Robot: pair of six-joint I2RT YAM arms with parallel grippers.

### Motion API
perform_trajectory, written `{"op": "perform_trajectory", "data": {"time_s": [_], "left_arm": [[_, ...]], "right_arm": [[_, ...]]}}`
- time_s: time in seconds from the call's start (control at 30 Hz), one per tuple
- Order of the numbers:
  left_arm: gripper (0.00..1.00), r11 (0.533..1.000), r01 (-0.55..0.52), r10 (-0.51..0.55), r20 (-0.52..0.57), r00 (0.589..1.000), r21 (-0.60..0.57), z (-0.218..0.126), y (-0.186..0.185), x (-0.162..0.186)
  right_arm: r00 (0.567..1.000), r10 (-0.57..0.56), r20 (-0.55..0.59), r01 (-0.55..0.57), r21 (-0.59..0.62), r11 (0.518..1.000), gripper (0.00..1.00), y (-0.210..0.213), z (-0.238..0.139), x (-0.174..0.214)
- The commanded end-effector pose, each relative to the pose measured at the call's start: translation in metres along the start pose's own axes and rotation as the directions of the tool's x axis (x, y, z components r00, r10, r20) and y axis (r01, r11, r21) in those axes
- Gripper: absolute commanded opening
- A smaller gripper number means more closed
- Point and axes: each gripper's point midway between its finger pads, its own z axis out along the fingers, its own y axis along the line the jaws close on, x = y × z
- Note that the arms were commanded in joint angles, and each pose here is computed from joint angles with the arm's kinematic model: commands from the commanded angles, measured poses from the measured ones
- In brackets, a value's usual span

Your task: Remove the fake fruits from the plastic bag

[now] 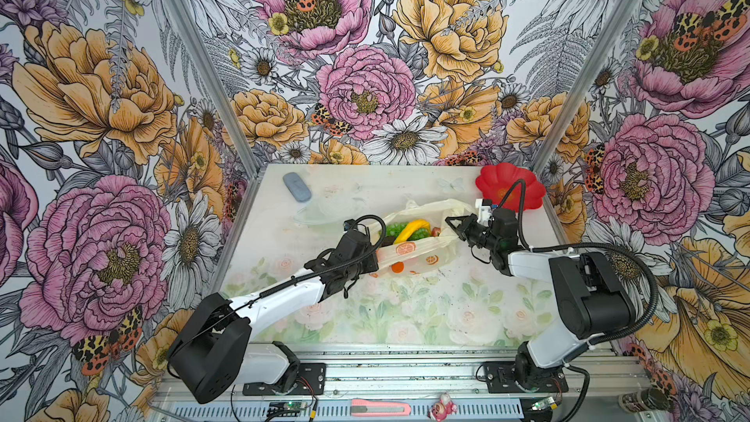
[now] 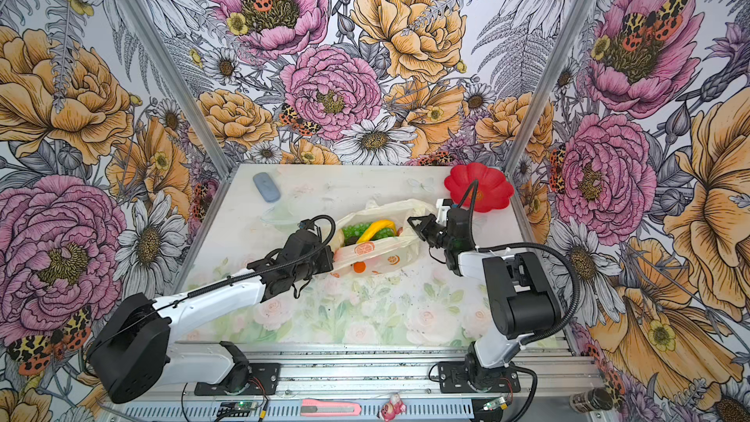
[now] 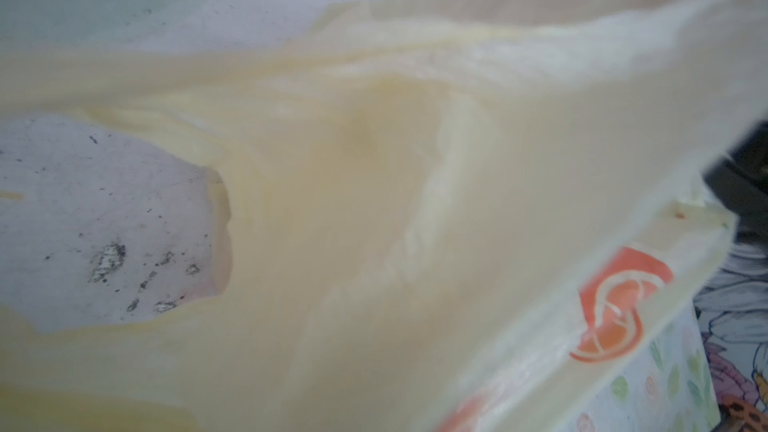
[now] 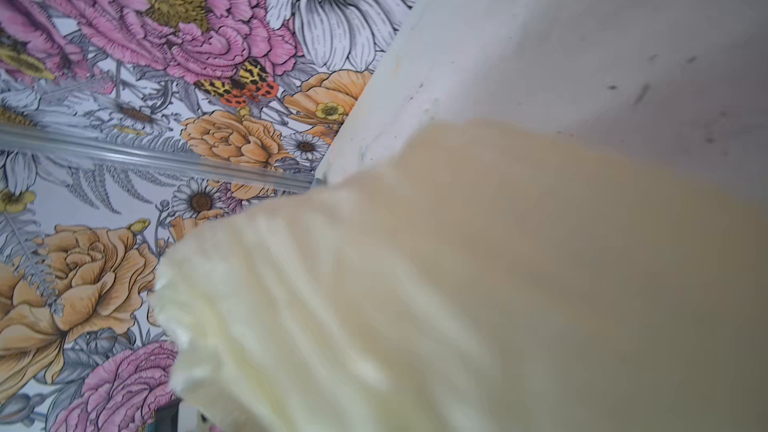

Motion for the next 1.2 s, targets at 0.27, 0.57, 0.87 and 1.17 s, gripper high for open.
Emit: {"op": "perform_trajectory", "data": {"time_s": [0.27, 0.57, 0.87, 1.17], "left_arm": [[0.0, 0.989, -0.139, 0.128, 0.203, 0.971, 0.041, -0.018, -0.002, -0.04], [0.0, 0.988, -0.148, 0.14, 0.181, 0.974, 0.033, -0.007, -0.005, -0.06], [0.0, 0.988, -0.152, 0.146, 0.162, 0.976, 0.027, -0.008, -0.003, -0.059], [0.0, 0.987, -0.156, 0.149, 0.163, 0.975, 0.03, -0.011, 0.001, -0.062]], "right_arm": [[0.985, -0.172, -0.008, 0.172, 0.109, 0.979, 0.41, 0.025, -0.025, 0.004], [0.847, -0.514, -0.136, 0.53, 0.295, 0.795, 0.71, 0.043, -0.063, 0.024], [0.451, -0.865, -0.219, 0.874, 0.302, 0.38, 0.76, 0.096, -0.059, 0.019], [0.121, -0.967, -0.224, 0.993, 0.037, 0.116, 0.82, 0.136, 0.003, 0.025]]}}
